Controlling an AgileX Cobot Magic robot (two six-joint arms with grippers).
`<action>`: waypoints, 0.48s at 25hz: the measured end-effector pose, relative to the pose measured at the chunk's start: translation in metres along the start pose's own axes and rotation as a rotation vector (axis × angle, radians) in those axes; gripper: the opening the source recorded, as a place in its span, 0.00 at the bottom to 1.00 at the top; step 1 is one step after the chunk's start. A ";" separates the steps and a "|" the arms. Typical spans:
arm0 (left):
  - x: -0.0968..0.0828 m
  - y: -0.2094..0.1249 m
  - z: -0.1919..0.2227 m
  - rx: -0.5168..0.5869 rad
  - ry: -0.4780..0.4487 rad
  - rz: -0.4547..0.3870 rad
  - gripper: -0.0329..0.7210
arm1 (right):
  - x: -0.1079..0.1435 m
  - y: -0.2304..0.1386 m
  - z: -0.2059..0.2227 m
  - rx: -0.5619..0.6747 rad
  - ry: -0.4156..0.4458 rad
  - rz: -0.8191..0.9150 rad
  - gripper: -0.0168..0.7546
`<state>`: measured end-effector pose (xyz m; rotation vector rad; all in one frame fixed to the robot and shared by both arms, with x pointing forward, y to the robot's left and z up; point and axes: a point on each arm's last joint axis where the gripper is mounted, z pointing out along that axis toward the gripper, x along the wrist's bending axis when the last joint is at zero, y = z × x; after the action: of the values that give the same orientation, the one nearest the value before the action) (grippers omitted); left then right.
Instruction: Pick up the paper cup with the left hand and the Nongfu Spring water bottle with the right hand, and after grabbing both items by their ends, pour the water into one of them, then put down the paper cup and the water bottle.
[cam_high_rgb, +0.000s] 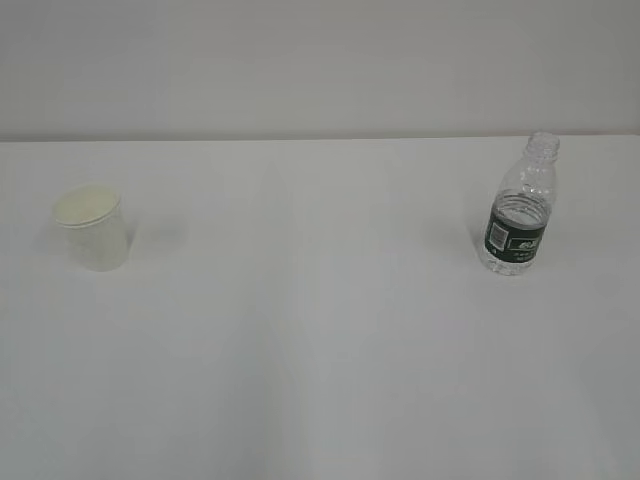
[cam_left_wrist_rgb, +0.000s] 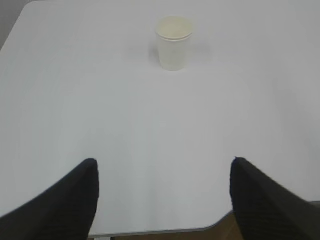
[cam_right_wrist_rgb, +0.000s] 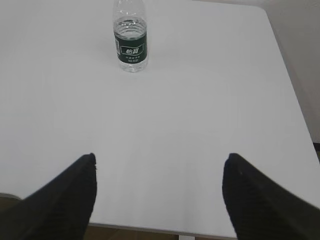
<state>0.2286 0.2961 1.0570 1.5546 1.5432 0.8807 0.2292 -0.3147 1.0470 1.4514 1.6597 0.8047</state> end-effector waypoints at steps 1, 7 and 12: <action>0.000 0.000 0.000 0.000 0.000 0.000 0.82 | 0.000 0.000 0.000 0.000 0.000 0.000 0.78; 0.000 0.000 0.000 0.000 0.000 0.000 0.82 | 0.000 0.000 0.000 0.000 0.000 0.000 0.78; 0.000 0.000 0.000 0.000 0.000 0.000 0.82 | 0.000 0.000 0.000 0.000 0.000 0.000 0.78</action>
<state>0.2286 0.2961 1.0570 1.5546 1.5432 0.8807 0.2292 -0.3147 1.0470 1.4514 1.6597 0.8047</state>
